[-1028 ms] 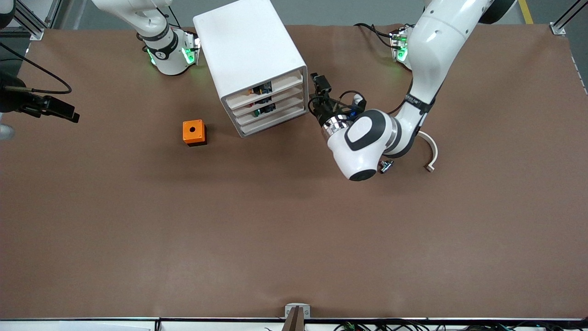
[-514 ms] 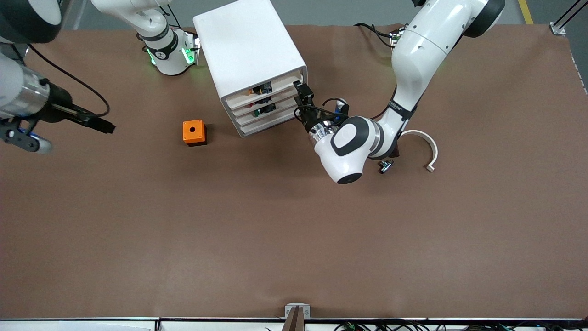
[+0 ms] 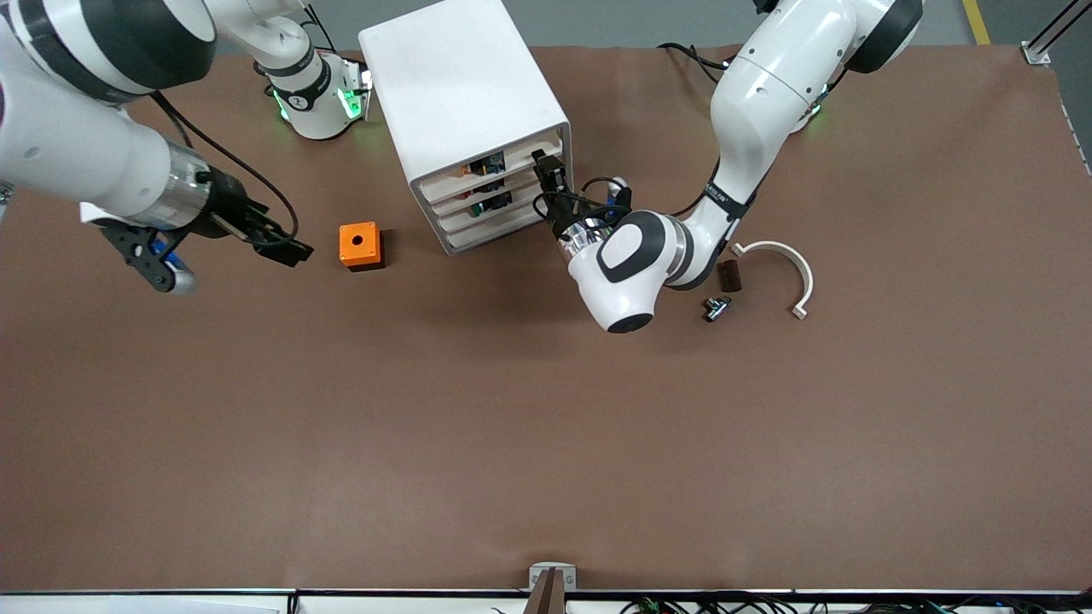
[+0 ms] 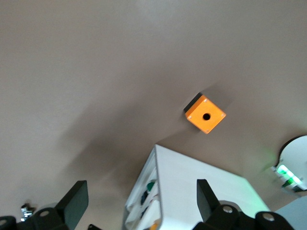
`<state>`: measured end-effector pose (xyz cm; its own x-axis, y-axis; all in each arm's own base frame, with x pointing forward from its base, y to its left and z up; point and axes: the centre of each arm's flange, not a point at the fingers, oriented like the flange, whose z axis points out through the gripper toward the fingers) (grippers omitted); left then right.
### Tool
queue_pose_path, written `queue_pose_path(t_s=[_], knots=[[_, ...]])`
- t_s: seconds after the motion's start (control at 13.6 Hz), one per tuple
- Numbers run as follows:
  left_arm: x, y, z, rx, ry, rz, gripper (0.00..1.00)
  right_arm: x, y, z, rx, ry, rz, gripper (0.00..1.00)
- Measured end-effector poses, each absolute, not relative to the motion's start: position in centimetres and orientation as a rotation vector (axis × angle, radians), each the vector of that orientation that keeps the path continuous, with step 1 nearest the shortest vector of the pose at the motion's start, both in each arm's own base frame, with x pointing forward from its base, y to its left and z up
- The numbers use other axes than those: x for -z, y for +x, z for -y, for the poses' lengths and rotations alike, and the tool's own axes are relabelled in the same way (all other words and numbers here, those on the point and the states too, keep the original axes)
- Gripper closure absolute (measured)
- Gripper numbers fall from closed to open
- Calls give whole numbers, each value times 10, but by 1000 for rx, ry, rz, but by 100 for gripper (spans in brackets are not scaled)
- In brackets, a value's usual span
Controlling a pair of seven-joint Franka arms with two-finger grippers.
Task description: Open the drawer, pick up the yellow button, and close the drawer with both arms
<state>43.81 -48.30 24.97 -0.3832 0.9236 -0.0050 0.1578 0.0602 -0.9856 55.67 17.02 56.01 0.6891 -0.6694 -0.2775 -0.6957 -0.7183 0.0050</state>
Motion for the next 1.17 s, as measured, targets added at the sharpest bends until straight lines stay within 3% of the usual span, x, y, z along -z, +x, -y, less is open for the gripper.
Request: queue_pose_path(t_s=[0.22,0.29,0.37,0.59,0.88,1.17], knots=[[-250,434,487,-1377,-1098,1636,71,-559,558,-192,-389,-2717,-1250,0],[-249,434,487,-1376,-1097,1640,83,-558,557,-203,-381,-2697,-1282,0],[-249,436,486,-1375,-1093,1645,86,-556,555,-217,-375,-2682,-1314,0],[-255,461,471,-1393,-1088,1699,86,-541,547,-267,-369,-2637,-1433,0],[-269,539,399,-1480,-1022,1851,86,-517,536,-324,-355,-2592,-1543,0],[-268,563,379,-1520,-1026,1916,81,-492,514,-386,-335,-2565,-1602,0]])
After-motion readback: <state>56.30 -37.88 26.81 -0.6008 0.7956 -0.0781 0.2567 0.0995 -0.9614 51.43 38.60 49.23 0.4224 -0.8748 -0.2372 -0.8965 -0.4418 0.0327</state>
